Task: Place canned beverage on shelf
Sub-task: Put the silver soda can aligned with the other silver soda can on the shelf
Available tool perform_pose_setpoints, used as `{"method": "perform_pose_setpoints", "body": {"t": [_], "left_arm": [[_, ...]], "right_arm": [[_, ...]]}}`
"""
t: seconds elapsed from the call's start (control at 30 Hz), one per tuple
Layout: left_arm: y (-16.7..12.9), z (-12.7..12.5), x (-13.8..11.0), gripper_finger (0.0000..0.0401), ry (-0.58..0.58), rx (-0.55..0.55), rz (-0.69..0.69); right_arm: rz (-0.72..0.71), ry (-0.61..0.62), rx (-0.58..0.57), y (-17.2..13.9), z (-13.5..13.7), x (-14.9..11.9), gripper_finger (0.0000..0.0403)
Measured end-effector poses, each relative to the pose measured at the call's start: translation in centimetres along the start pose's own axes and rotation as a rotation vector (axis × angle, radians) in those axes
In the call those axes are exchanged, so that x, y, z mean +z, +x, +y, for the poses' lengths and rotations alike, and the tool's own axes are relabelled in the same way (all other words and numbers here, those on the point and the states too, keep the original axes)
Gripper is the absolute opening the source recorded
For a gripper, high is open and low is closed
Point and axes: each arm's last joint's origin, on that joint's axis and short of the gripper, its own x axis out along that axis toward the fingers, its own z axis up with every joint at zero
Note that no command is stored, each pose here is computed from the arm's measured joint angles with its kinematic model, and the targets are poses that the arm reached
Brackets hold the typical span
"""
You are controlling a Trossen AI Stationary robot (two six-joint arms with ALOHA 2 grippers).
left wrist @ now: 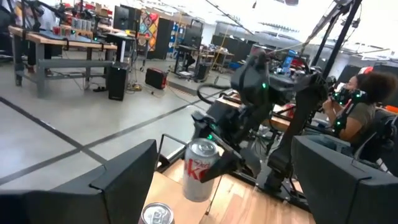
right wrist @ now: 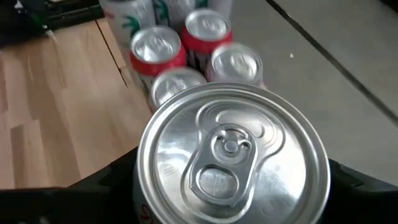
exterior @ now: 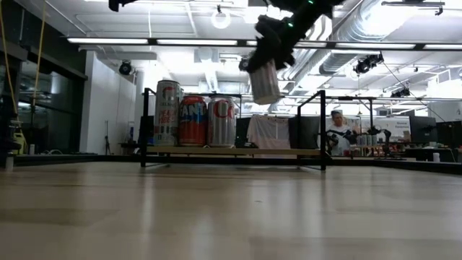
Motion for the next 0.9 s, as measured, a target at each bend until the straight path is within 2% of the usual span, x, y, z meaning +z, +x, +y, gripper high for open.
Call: {"method": "perform_pose_setpoints", "body": {"t": [0.1, 0.2, 0.47, 0.67, 0.9], "left_arm": [[0.0, 0.1, 0.1, 0.0325, 0.0, 0.021, -0.009], [0.0, 0.1, 0.1, 0.0325, 0.0, 0.052, -0.015], [0.0, 0.2, 0.1, 0.0325, 0.0, 0.074, -0.021], [0.0, 0.2, 0.1, 0.0325, 0.0, 0.076, -0.022], [0.0, 0.2, 0.1, 0.0325, 0.0, 0.076, -0.022]], "right_arm": [[-0.041, 0.063, 0.041, -0.7, 0.2, -2.2, 0.0285], [-0.115, 0.085, 0.079, -0.8, 0.8, -3.2, 0.0285], [-0.138, 0.136, -0.095, 3.1, -0.2, -5.1, 0.0297], [-0.115, 0.171, -0.115, 5.9, -0.7, -6.1, 0.0301], [-0.125, 0.167, -0.153, 6.8, -0.7, -6.3, 0.0303]]}}
